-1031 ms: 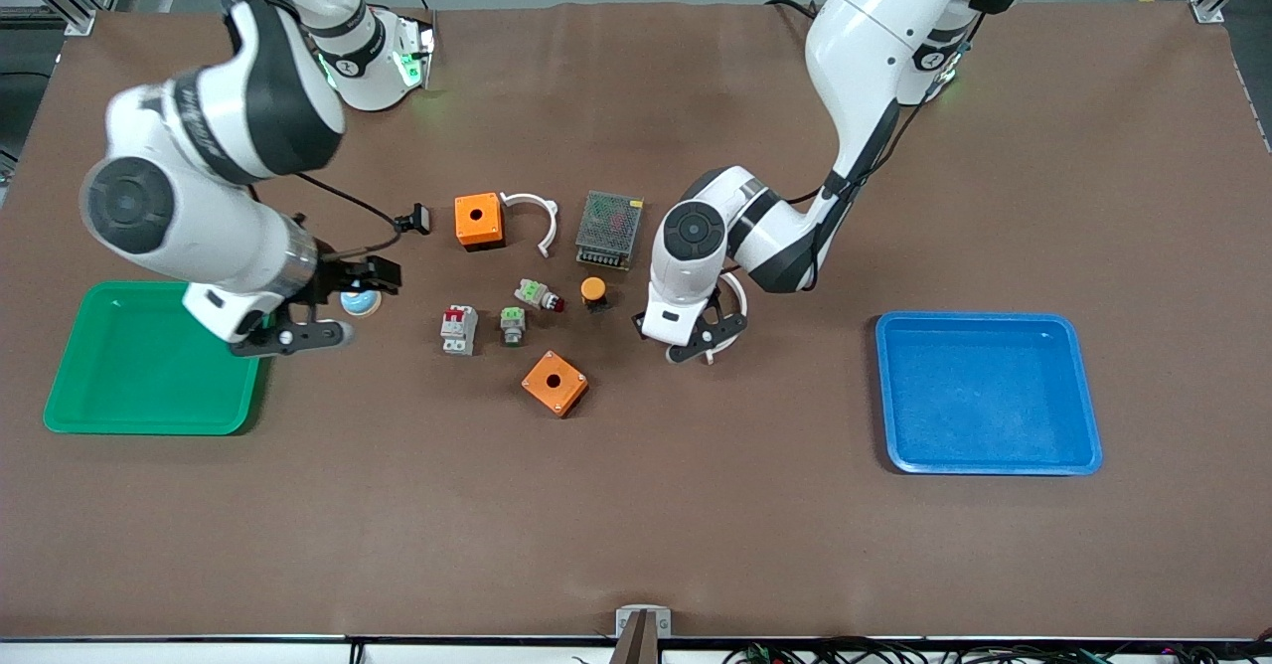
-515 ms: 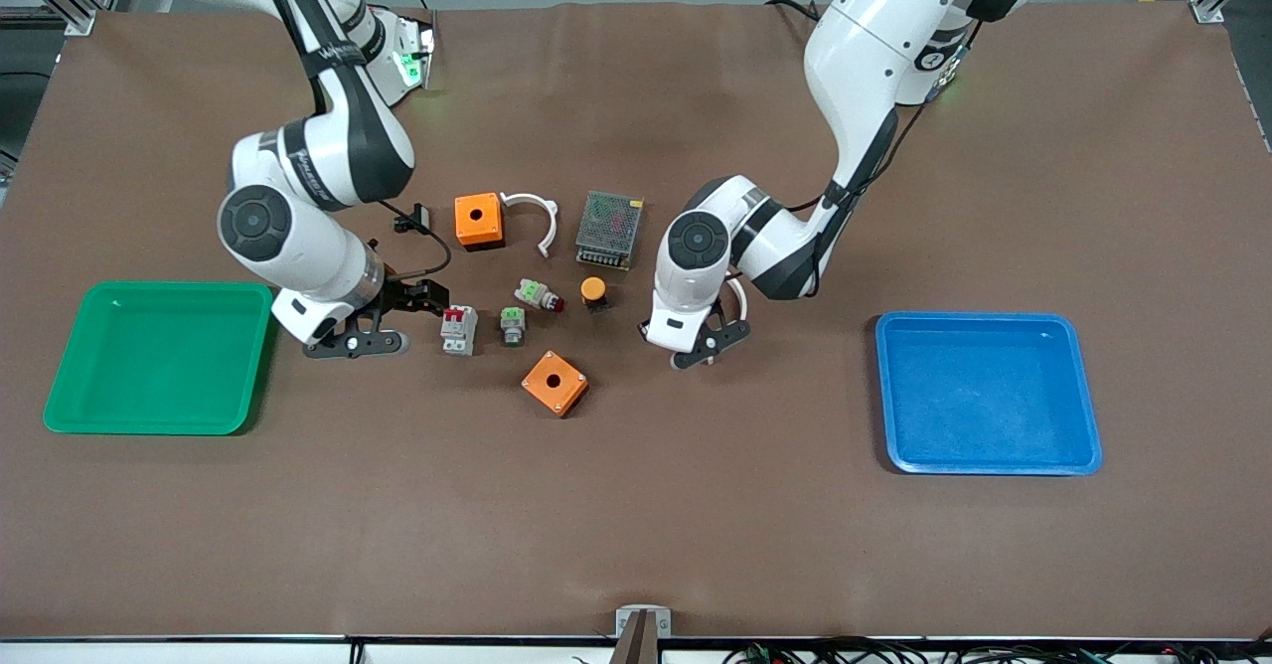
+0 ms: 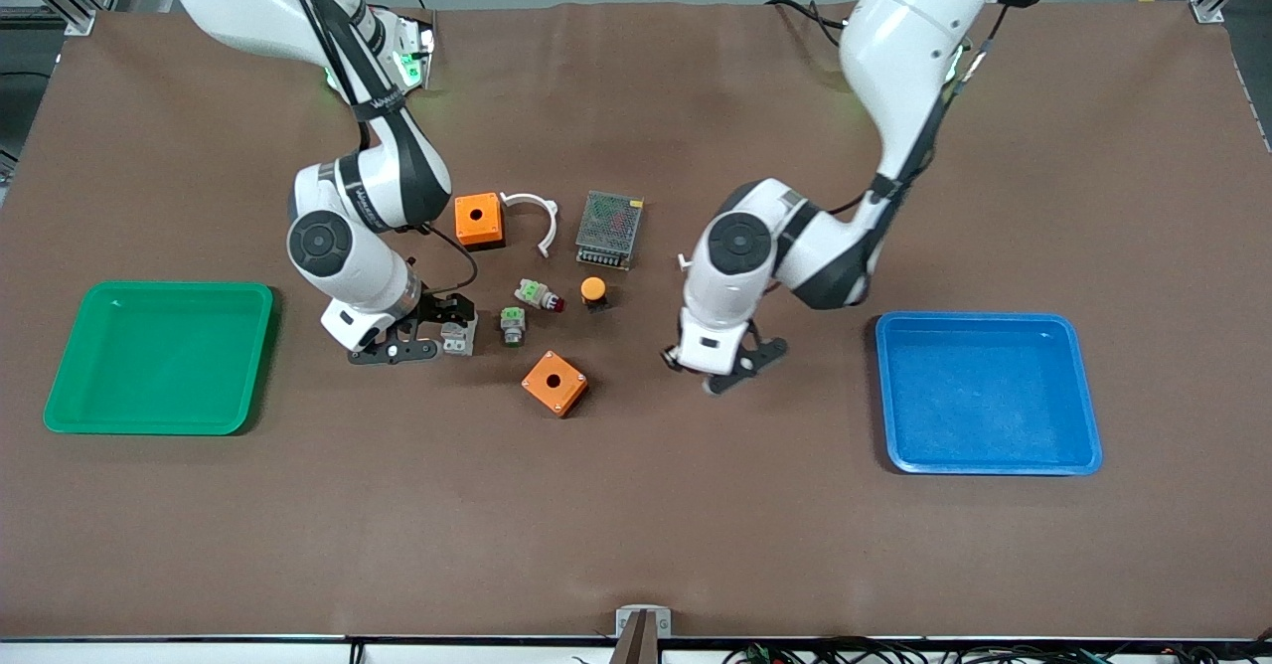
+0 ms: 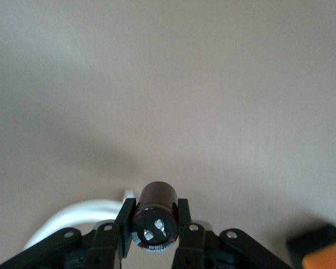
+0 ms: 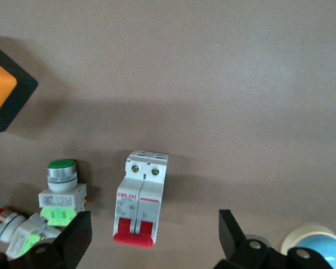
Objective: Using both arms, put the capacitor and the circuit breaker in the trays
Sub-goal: 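Carry the capacitor to the blue tray while the right gripper carries the breaker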
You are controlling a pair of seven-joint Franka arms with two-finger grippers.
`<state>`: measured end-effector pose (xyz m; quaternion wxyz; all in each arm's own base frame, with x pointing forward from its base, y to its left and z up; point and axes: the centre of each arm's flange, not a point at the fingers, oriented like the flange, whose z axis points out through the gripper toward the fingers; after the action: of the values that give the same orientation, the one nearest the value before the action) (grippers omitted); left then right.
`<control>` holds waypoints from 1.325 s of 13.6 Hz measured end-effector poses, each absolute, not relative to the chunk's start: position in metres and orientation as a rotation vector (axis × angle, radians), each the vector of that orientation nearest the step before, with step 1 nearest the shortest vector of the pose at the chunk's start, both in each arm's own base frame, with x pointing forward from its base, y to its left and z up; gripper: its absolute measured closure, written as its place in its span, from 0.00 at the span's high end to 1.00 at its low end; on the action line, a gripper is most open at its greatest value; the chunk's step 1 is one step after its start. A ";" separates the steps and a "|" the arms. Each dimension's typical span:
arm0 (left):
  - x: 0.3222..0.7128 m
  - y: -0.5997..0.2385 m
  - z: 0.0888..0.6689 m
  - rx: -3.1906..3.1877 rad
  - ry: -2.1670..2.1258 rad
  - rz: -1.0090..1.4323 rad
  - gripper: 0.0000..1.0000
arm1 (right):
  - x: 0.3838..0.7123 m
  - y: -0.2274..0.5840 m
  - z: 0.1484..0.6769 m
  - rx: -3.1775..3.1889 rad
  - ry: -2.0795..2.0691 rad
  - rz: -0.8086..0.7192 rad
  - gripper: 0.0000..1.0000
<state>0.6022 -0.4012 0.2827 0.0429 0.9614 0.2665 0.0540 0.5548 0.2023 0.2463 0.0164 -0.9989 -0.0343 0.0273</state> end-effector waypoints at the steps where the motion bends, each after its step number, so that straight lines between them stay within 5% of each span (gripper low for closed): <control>1: 0.620 -0.370 0.306 2.976 0.769 0.200 0.34 | 0.553 0.207 0.240 -3.109 -0.093 0.088 1.00; 8: 0.694 -0.131 0.356 3.165 0.347 0.188 0.34 | 0.548 0.217 0.212 -3.121 -0.083 0.102 0.96; 13: 0.689 0.025 0.315 3.216 0.139 0.033 0.34 | 0.548 0.216 0.209 -3.124 -0.053 0.105 0.40; 18: 0.651 0.112 0.253 3.200 0.038 0.035 0.34 | 0.559 0.195 0.222 -3.129 0.022 0.141 0.40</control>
<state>0.6514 0.1122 0.2529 -0.0296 0.9994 0.0120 0.0109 0.5591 0.1954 0.2224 0.0047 -0.9990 0.0072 0.0450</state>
